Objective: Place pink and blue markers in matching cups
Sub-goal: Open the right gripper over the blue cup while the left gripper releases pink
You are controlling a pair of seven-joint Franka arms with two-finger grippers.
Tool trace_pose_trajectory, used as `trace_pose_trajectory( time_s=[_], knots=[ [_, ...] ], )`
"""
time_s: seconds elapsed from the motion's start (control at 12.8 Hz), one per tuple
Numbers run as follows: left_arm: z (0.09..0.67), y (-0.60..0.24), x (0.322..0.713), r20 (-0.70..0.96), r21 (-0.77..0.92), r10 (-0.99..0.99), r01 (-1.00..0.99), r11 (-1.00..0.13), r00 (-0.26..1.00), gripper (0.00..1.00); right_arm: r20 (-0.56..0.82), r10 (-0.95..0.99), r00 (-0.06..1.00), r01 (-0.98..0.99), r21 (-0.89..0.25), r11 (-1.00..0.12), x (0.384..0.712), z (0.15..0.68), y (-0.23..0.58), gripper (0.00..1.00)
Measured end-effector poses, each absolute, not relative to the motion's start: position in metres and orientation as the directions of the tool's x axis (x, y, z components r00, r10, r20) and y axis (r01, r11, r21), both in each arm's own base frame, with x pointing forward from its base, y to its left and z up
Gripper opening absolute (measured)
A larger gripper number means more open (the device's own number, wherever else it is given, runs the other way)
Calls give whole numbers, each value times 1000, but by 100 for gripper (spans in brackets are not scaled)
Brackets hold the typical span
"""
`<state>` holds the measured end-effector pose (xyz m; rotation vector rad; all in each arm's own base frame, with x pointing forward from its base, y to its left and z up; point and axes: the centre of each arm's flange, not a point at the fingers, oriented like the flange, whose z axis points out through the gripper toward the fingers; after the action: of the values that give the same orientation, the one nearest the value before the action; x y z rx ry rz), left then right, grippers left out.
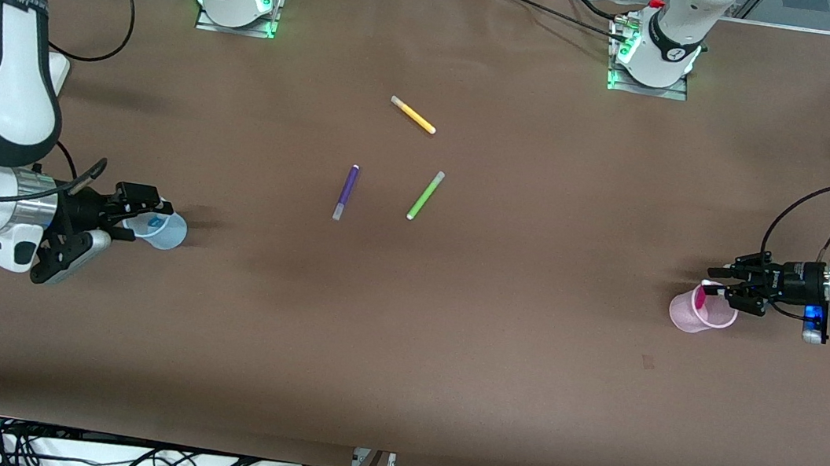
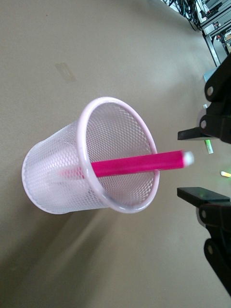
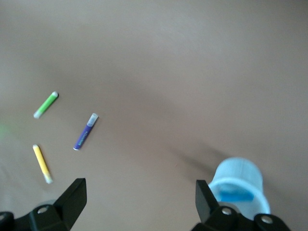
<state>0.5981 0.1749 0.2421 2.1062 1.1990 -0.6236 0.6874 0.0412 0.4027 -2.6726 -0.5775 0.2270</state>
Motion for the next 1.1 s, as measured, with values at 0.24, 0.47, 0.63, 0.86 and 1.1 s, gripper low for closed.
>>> trace_pose_trajectory(
  time_s=[0.24,0.47,0.63,0.86,1.1],
  knots=[
    [247,178,600,-661,292,577,873,-390,479,51,-229,219,948,162,-243,-956,677,439,64,100],
    [292,180,618,-639,309,543,829,-467,544,51,-278,39,960,9,-107,-994,656,488,67,100],
    [336,148,634,-540,275,552,753,-598,635,56,-279,-45,959,-64,-58,-996,641,516,63,100],
    [417,49,639,-396,161,550,645,-747,735,59,-271,-79,959,-89,-26,-996,605,545,60,100],
    [484,-49,616,-277,36,522,552,-833,807,84,-235,-89,968,-92,0,-996,567,561,56,100]
  ],
)
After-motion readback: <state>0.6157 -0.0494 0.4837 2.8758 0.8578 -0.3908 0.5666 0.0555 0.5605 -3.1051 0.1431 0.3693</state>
